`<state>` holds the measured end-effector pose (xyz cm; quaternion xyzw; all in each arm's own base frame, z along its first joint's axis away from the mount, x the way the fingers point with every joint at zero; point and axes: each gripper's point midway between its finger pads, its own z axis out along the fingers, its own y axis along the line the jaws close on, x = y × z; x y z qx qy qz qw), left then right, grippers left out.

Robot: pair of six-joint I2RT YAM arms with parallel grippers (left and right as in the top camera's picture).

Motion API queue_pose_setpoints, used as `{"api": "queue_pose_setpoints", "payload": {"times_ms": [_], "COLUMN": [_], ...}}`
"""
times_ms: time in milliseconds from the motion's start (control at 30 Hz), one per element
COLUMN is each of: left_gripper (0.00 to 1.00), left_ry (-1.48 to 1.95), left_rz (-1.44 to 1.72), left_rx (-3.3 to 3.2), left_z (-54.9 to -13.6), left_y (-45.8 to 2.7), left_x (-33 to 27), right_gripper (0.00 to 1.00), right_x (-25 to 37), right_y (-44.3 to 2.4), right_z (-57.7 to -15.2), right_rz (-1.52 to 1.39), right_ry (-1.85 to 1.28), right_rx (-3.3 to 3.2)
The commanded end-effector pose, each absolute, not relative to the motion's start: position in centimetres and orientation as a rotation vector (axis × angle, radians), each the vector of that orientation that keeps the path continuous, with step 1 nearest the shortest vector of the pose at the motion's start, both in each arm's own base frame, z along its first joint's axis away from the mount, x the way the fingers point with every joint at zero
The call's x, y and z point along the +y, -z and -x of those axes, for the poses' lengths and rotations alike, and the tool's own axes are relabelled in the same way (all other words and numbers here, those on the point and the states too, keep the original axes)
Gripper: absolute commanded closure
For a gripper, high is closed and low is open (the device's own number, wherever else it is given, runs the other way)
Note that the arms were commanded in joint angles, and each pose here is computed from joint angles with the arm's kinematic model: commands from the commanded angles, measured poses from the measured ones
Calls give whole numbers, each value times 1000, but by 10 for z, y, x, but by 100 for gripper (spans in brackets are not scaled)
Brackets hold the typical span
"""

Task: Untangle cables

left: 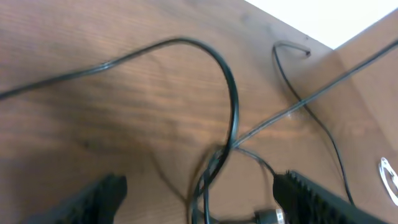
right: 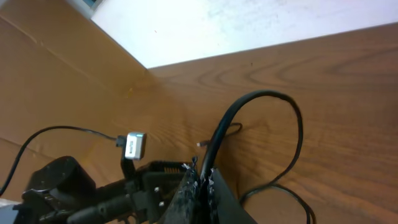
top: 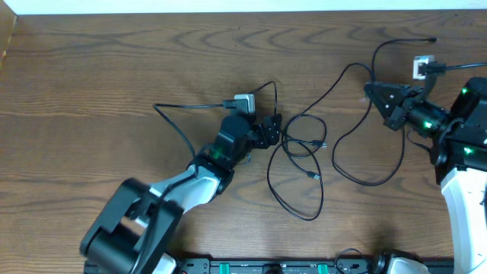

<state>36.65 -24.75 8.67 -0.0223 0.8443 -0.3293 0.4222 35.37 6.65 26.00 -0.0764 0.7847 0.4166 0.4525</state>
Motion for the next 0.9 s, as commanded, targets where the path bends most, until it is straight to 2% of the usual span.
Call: {"api": "queue_pose_setpoints", "payload": {"times_ms": [0,167,367,767,867], "left_gripper": [18,21,37,38,57], "left_ry": [810,827,822,826,823], "left_rz": [36,6,3,35,36], "left_rx": [2105,2107,2124,2137,2143], "left_z": [-370,-366,-364,-375,-378], "left_y": [-76,-66,-59,-37,-31], "left_x": [-255,-268,-269,-275,-277], "right_gripper": [98,98,99,99,96], "right_x": [69,71,71,88,91], "right_y": [-255,-243,-224,-204,-194], "right_z": [-358,-361,-359,-342,-336], "right_rz": [192,148,87,78,63], "right_ry": [-953,-904,-850,-894,-894], "right_rx": [1961,2020,2107,2221,2269]}}
